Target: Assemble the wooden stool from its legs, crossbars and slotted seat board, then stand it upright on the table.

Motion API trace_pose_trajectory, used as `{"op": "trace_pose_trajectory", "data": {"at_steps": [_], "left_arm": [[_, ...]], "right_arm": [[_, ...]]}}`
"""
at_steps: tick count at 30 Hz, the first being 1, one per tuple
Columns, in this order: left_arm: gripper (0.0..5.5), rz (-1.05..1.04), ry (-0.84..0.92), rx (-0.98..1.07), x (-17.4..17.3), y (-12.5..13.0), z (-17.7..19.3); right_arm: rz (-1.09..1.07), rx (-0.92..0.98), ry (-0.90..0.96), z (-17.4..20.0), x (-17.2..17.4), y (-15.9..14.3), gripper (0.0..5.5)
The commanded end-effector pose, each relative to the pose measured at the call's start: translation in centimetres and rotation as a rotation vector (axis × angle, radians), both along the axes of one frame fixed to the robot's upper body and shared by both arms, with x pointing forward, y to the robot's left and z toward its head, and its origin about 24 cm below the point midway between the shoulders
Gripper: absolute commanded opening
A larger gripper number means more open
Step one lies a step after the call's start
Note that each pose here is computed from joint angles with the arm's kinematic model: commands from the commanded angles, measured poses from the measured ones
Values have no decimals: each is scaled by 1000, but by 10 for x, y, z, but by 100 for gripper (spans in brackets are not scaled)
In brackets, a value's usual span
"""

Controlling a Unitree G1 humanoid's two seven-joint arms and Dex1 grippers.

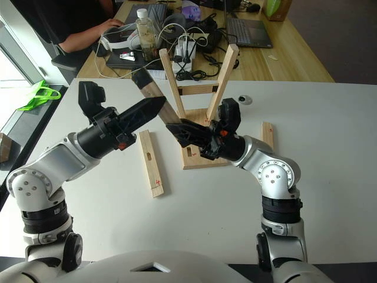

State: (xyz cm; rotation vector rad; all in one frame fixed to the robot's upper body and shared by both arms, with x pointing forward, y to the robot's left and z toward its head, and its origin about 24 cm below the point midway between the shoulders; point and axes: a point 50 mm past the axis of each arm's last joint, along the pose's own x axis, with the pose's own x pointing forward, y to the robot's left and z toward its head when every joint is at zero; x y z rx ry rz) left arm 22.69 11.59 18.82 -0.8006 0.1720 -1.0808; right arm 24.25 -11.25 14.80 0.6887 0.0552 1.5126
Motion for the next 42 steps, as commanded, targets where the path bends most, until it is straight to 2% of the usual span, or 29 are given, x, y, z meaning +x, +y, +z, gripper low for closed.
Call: {"op": "trace_pose_trajectory", "data": {"at_steps": [1,14,23,25,29,31,37,42], "left_arm": [[261,-54,-44,-46,-4,-2,8],[63,-125,-69,29,-14,4,4],[53,-163,-81,86,-18,6,-2],[53,-151,-81,98,-17,7,-3],[43,-122,-90,117,-14,8,-5],[40,-68,-88,116,-9,11,-7],[40,337,37,198,11,41,-25],[40,706,295,248,23,58,-63]], "right_arm": [[52,-13,4,-2,-2,5,40],[137,-67,-9,1,4,-5,40],[179,-118,-61,4,6,-7,40],[133,-164,-89,1,9,-5,40],[93,-187,-120,-2,12,-4,118],[40,-223,-140,-5,15,-5,156],[-217,-292,-103,-18,19,-46,158],[-453,-181,6,-23,16,-71,158]]}}
